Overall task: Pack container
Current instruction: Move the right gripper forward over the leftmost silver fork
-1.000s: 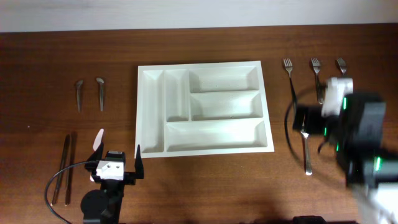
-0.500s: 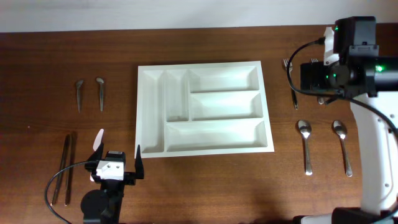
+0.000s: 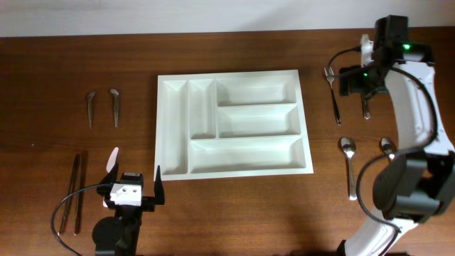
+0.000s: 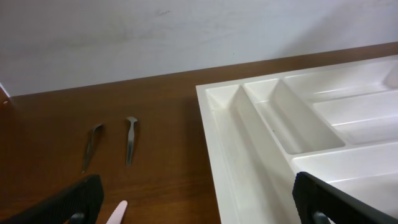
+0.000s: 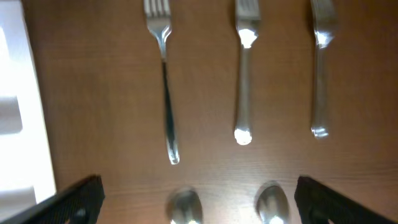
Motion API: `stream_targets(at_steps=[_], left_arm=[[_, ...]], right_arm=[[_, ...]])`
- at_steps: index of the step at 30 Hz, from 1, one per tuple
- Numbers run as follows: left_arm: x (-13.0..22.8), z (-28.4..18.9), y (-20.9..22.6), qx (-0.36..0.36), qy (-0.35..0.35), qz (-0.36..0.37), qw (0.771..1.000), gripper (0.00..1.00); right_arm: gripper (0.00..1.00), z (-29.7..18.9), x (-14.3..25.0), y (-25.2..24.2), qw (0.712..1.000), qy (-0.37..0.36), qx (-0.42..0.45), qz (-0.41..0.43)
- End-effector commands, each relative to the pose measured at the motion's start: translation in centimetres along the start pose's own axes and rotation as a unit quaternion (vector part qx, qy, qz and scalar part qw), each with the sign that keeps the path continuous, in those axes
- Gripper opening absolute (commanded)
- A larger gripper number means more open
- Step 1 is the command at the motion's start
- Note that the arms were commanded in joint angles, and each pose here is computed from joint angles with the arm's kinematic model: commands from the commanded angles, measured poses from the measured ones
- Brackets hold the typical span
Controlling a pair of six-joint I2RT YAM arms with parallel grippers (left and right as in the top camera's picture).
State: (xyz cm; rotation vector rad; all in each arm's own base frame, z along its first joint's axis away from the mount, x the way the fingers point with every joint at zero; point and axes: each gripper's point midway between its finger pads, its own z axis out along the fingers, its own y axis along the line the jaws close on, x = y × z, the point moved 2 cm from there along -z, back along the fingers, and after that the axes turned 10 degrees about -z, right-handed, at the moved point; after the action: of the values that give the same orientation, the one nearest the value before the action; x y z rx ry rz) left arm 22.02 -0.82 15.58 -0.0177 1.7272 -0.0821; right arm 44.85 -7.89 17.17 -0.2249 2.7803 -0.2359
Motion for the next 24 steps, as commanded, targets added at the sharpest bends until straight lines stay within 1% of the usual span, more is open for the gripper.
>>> stream_targets(at_steps=[1,4,8,16,24], left_arm=[[0.1,0.0,0.0,0.000,-0.002,0.008,1.000,0.99],[0.1,0.0,0.0,0.000,-0.002,0.008,1.000,0.99],[0.1,0.0,0.0,0.000,-0.002,0.008,1.000,0.99],[0.1,0.0,0.0,0.000,-0.002,0.008,1.000,0.99],[0.1,0.0,0.0,0.000,-0.002,0.008,1.000,0.99]], right_arm=[[0.99,0.5,-2.6,1.3,0.998,-0.049,-0.025,-0.013],[0.99,1.9,-4.7,1.3,0.996,-0.087,-0.025,-0.013],[0.99,3.8,-5.6,1.7,0.994,-0.099,-0.040,-0.014],[0.99,9.2,-4.5,2.7,0.997,-0.058,-0.056,-0.015],[0.99,10.9,-3.8,3.2,0.997,-0.039,-0.067,-0.020]])
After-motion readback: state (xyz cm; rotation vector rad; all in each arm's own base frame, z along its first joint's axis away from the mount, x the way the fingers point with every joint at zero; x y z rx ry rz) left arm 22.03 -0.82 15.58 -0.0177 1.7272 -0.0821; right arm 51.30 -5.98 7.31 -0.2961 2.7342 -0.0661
